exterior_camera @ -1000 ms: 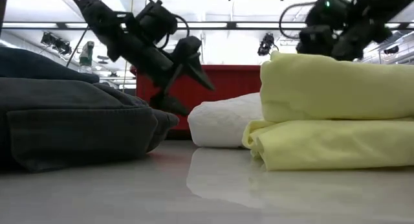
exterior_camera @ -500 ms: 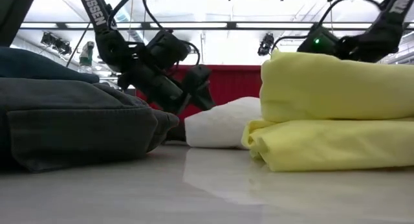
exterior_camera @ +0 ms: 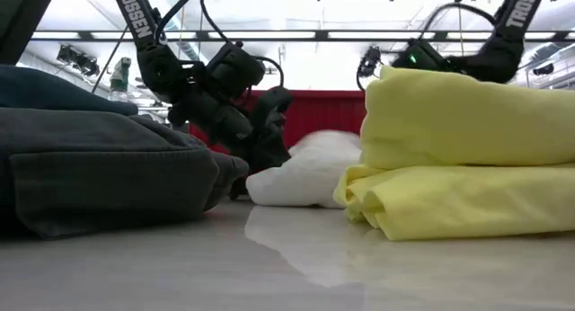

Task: Fold laundry
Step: Put the folded white blouse into the red laundry bin

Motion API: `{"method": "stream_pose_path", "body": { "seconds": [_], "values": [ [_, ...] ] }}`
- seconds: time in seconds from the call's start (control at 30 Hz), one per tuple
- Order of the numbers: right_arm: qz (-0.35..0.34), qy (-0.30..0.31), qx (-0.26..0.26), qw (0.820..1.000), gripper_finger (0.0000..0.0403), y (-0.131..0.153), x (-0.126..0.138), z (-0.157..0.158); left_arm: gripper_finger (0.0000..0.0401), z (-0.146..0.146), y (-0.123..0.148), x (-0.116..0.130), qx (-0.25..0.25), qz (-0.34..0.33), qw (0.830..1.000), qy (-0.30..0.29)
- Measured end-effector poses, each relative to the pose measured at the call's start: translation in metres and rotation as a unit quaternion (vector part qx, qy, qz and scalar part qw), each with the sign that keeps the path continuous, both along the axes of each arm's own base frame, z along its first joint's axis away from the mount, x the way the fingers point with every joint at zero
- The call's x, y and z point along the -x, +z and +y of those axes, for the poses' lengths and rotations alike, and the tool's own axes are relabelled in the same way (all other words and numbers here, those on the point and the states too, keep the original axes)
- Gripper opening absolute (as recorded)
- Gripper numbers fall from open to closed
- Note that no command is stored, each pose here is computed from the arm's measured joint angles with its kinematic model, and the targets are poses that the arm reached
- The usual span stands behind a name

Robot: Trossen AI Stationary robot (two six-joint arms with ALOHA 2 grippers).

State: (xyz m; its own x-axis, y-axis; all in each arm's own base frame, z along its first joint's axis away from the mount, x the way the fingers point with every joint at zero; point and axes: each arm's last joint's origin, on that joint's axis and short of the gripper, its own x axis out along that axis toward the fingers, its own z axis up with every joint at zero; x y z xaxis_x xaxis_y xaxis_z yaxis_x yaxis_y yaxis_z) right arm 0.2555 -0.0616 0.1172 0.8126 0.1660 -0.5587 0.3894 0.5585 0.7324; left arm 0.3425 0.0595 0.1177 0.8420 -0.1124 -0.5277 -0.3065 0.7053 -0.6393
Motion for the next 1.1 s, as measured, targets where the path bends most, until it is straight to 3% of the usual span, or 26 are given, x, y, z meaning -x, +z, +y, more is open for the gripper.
{"method": "stream_pose_path", "body": {
  "seconds": [0.27, 0.5, 0.63, 0.73, 0.83, 0.97, 1.1],
  "values": [
    [-0.073, 0.053, 0.016, 0.996, 0.0053, 0.066, -0.022, -0.011, 0.0042, 0.007, 0.047, -0.005, -0.018, -0.064, 0.998, -0.011],
    [-0.107, 0.036, 0.096, 0.989, 0.0053, 0.143, -0.015, -0.022, 0.0042, 0.015, 0.133, 0.015, -0.065, -0.101, 0.993, 0.0],
    [-0.148, -0.003, 0.162, 0.976, 0.0053, 0.187, -0.006, -0.039, 0.0042, 0.028, 0.192, 0.027, -0.153, -0.139, 0.978, 0.04],
    [-0.163, -0.045, 0.224, 0.96, 0.0053, 0.214, -0.003, -0.062, 0.0042, 0.049, 0.225, 0.03, -0.244, -0.145, 0.955, 0.089],
    [-0.158, -0.085, 0.267, 0.947, 0.0053, 0.231, -0.003, -0.096, 0.0042, 0.082, 0.243, 0.029, -0.295, -0.143, 0.935, 0.134],
    [-0.14, -0.141, 0.311, 0.929, 0.0053, 0.247, -0.004, -0.147, 0.0042, 0.132, 0.258, 0.031, -0.335, -0.138, 0.913, 0.187],
    [-0.102, -0.191, 0.354, 0.91, 0.0053, 0.255, -0.004, -0.196, 0.0042, 0.182, 0.259, 0.034, -0.344, -0.125, 0.901, 0.234]
  ]
}}
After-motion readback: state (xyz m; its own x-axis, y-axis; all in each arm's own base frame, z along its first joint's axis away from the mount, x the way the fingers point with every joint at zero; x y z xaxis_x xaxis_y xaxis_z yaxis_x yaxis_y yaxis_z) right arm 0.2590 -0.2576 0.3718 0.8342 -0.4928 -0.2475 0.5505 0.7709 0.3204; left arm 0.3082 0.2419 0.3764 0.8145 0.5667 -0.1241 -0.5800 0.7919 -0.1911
